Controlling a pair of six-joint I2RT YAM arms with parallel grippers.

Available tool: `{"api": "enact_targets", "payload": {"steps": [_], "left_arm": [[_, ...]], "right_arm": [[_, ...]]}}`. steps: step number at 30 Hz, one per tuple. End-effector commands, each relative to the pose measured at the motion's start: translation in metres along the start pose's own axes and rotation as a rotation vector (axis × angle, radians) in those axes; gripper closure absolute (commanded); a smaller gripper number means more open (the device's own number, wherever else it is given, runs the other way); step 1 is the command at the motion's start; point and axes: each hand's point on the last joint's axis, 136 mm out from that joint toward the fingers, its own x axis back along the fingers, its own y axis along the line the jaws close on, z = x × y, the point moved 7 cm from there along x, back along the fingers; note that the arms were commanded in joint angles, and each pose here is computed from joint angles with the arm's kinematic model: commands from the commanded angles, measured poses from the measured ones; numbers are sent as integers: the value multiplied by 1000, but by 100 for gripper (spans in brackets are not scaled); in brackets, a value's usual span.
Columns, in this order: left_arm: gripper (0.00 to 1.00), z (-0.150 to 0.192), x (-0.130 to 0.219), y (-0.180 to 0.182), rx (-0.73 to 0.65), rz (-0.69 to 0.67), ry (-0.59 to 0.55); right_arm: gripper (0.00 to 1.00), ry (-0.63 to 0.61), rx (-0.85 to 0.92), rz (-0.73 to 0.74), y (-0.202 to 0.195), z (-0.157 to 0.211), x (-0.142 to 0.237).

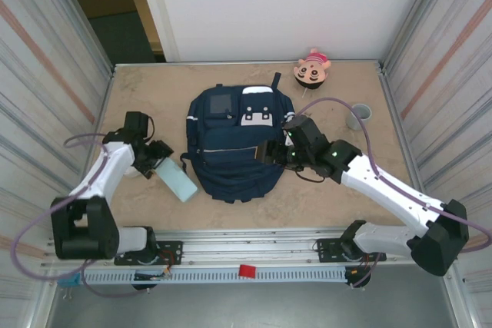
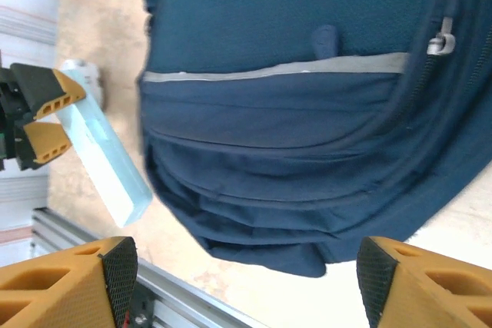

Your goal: Pack the student bag

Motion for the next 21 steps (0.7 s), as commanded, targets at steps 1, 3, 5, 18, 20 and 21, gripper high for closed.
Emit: {"api": "enact_targets", "payload": {"steps": [1, 3, 5, 18, 20, 21], "left_arm": [[38, 10, 34, -9, 112, 133, 26], [37, 15, 47, -16, 162, 215, 49], [37, 18, 55, -23, 212, 290, 73], [36, 25, 63, -48, 421, 604, 190], [36, 26, 64, -49, 424, 615, 202], [36, 26, 63, -49, 426, 616, 209]], "right_arm": [[24, -98, 11, -206, 23, -4, 0], [24, -98, 33, -290, 34, 0, -7], [24, -75, 75, -318, 45, 5, -15], [23, 56, 278, -377, 96, 41, -81], [23, 29, 288, -378, 99, 37, -83], [23, 21, 294, -385, 101, 35, -84]]}}
